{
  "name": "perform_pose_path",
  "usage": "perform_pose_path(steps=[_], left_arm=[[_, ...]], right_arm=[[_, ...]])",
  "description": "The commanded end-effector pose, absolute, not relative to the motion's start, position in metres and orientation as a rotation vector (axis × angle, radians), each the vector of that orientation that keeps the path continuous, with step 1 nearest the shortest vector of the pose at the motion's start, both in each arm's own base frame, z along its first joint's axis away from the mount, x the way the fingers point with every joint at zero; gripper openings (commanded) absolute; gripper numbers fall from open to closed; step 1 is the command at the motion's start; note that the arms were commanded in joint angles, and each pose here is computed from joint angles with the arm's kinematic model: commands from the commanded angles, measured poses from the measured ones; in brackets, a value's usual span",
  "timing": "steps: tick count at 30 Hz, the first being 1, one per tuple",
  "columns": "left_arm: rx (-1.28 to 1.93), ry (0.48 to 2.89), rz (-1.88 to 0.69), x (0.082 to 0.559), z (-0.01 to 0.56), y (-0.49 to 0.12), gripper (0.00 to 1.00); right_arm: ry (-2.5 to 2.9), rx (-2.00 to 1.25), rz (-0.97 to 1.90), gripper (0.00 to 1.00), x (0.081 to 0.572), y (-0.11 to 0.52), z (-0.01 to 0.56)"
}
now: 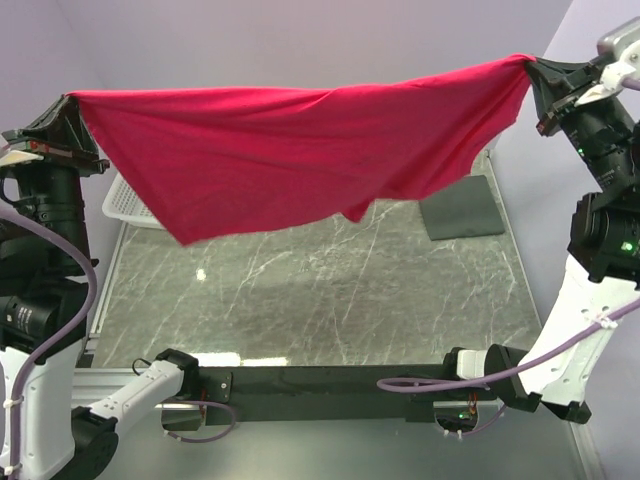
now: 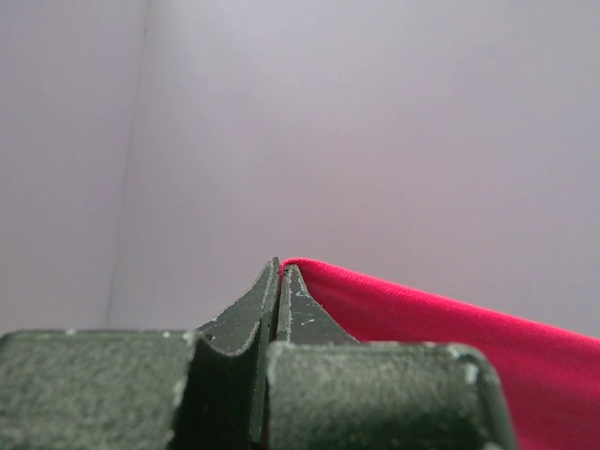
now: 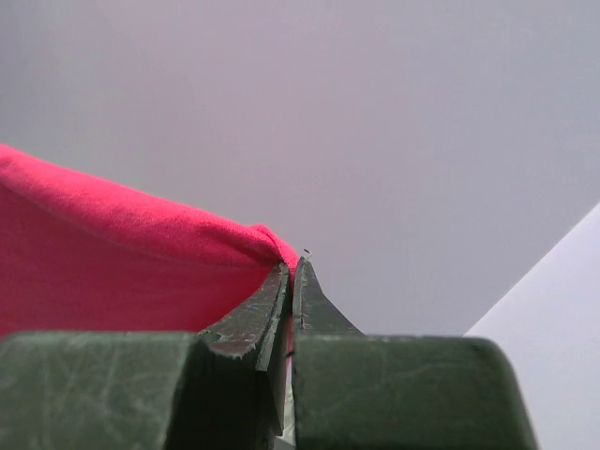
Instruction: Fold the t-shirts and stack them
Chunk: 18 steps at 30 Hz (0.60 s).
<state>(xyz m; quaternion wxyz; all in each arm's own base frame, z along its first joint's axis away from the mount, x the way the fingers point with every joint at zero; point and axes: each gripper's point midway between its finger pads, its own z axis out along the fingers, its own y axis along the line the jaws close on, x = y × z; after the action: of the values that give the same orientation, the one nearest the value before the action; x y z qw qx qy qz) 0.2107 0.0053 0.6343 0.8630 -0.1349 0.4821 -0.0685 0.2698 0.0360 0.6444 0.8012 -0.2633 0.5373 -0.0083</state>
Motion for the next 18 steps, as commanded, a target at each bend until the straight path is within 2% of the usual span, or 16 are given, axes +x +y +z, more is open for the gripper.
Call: perform_pose_path(steps=[1, 8, 18], left_arm=[[-0.260, 0.960, -0.161, 0.203, 0.648, 0.004, 0.01], [-0.237, 0.971, -0.181, 0.203, 0.644, -0.002, 0.01], [-0.202, 1.069, -0.209, 0.235, 0.610, -0.021, 0.01]], right_arm=[[1.065, -0.532, -0.063, 0.00, 0.251, 0.033, 0.672], [1.052, -0.541, -0.069, 0.00, 0.240, 0.036, 0.674], [1.187, -0.560, 0.002, 0.00, 0.277, 0.031, 0.623]])
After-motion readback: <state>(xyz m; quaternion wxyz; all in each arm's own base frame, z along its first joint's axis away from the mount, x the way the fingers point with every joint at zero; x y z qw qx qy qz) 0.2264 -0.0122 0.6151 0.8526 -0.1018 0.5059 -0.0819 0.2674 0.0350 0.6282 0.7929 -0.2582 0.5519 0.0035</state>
